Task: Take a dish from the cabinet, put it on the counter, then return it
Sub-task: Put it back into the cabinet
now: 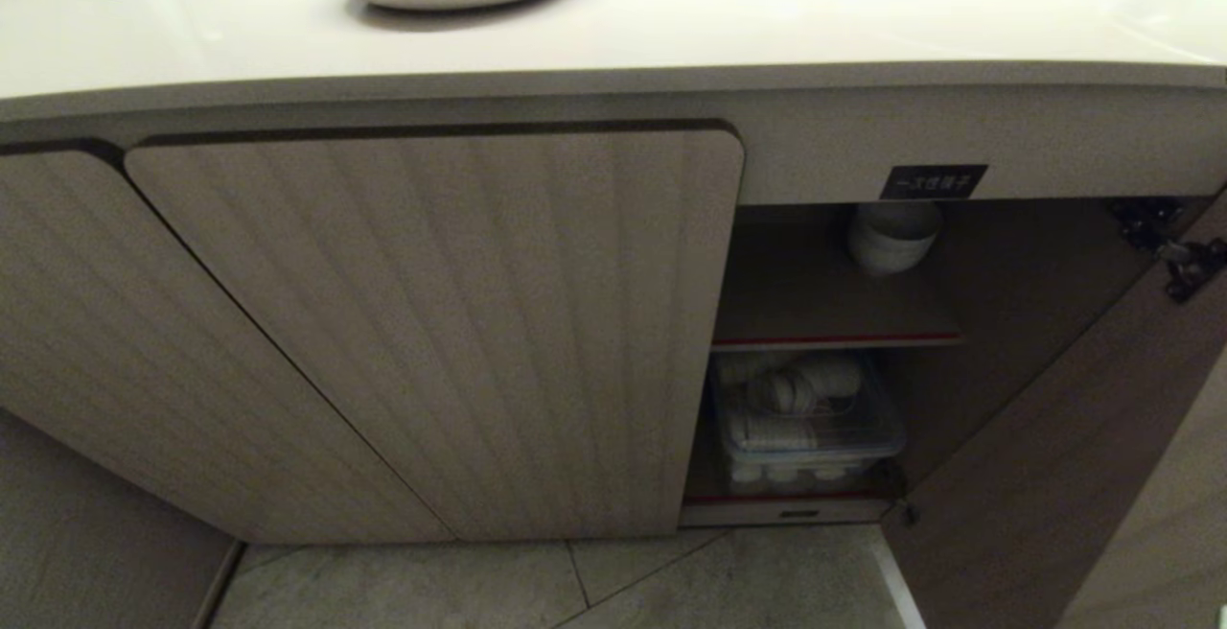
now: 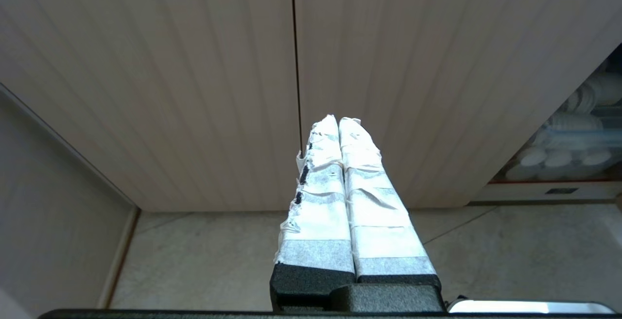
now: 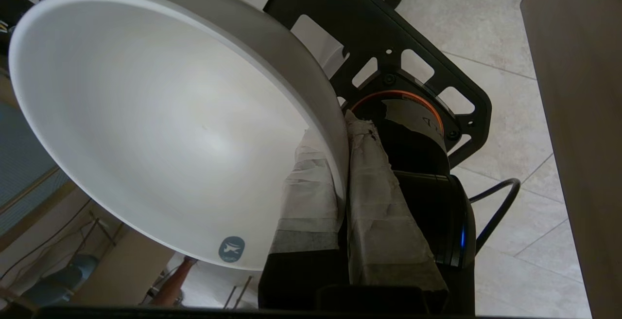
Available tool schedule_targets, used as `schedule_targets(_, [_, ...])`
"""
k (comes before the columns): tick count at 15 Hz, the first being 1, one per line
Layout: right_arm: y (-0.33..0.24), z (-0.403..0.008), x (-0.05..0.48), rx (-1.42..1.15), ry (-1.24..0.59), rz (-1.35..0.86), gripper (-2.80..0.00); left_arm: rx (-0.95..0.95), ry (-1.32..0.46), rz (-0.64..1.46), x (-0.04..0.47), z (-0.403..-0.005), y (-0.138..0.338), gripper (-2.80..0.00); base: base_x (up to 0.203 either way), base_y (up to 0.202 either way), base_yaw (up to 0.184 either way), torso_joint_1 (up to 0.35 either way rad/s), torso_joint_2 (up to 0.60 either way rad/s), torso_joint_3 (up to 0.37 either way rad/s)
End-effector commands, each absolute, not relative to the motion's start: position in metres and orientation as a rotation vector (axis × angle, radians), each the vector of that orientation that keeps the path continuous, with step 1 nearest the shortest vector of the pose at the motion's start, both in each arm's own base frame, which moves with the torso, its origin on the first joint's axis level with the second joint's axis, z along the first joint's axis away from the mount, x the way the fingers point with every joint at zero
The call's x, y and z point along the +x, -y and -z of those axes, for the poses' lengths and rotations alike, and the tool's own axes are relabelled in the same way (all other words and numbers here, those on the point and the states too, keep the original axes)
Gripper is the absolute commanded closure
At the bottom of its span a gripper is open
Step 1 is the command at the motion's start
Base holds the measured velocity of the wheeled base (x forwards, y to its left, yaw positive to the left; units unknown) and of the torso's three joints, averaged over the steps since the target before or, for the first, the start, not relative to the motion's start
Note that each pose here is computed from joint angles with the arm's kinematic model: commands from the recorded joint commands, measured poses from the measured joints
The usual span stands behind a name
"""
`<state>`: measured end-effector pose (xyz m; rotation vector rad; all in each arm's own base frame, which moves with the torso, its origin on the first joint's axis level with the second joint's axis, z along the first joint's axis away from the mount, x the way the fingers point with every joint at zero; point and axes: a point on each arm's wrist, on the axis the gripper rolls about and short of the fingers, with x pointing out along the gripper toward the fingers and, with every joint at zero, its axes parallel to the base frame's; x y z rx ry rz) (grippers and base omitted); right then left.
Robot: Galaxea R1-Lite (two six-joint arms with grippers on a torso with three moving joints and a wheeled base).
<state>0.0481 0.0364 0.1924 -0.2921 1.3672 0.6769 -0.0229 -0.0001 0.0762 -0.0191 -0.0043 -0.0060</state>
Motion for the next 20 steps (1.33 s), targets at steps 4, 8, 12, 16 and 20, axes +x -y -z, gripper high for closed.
schedule_targets(4, [-0.0343, -0.193, 0.0447, -0.293, -1.37, -0.679, 0.0, -0.02, 0.005, 0.006, -0.0229, -0.0762, 0.0001, 0.0, 0.0, 0.0, 0.0, -0.163, 0.45, 0.303])
schedule_targets(8, [-0.0343, -0.1933, 0.0446, -0.292, -1.368, -0.679, 0.0, -0.02, 0.005, 0.008, -0.0229, -0.0762, 0.0001, 0.0, 0.0, 0.0, 0.0, -0.11, 0.4, 0.278])
schedule_targets(12, [-0.0335, -0.1926, 0.0435, -0.293, -1.369, -0.679, 0.0, -0.02, 0.005, 0.008, -0.0229, -0.0762, 0.0001, 0.0, 0.0, 0.0, 0.0, -0.014, 0.07, 0.057])
schedule_targets(16, [-0.0335, -0.1924, 0.0432, -0.295, -1.371, -0.681, 0.0, -0.02, 0.005, 0.006, -0.0229, -0.0762, 0.0001, 0.0, 0.0, 0.0, 0.0, 0.0, 0.0, 0.0])
schedule_targets(20, [-0.0332, -0.1914, 0.0428, -0.296, -1.374, -0.68, 0.0, -0.02, 0.005, 0.006, -0.0229, -0.0762, 0.0001, 0.0, 0.0, 0.0, 0.0, 0.0, 0.0, 0.0])
